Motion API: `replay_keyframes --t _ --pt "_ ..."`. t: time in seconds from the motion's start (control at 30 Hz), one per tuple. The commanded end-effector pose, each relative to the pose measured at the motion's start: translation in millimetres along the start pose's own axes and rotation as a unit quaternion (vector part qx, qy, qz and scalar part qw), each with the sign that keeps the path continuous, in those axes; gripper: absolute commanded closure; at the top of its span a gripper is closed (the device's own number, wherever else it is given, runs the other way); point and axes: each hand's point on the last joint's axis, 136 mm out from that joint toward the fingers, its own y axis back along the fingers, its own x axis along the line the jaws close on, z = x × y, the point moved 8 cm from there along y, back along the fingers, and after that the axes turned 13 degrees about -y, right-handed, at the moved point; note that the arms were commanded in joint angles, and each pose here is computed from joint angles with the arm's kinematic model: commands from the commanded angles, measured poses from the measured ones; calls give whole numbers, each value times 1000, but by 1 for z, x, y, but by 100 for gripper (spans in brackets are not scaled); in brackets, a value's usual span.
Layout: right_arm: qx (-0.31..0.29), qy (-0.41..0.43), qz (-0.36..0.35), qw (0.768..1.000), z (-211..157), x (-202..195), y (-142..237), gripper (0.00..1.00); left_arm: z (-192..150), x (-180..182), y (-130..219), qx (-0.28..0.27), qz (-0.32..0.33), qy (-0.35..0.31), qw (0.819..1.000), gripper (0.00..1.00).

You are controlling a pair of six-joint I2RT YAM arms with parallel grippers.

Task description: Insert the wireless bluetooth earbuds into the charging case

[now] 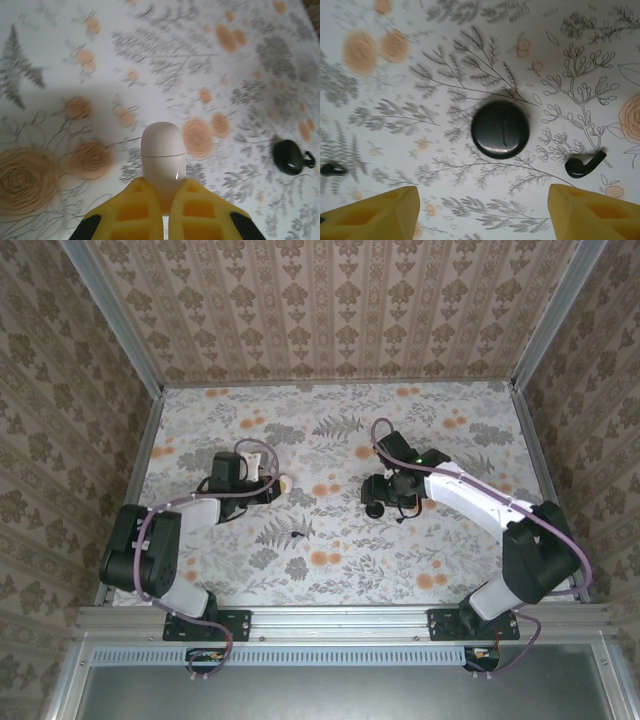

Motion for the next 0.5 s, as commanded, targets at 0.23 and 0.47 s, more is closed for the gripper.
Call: replay_keyframes --t 0.23,0.47 --pt "42 34 -58 997 1 -6 -39 26 12 11 2 28 21 0 999 70" --pt "50 36 -67 996 2 -6 -55 27 22 8 19 25 53 -26 998 55"
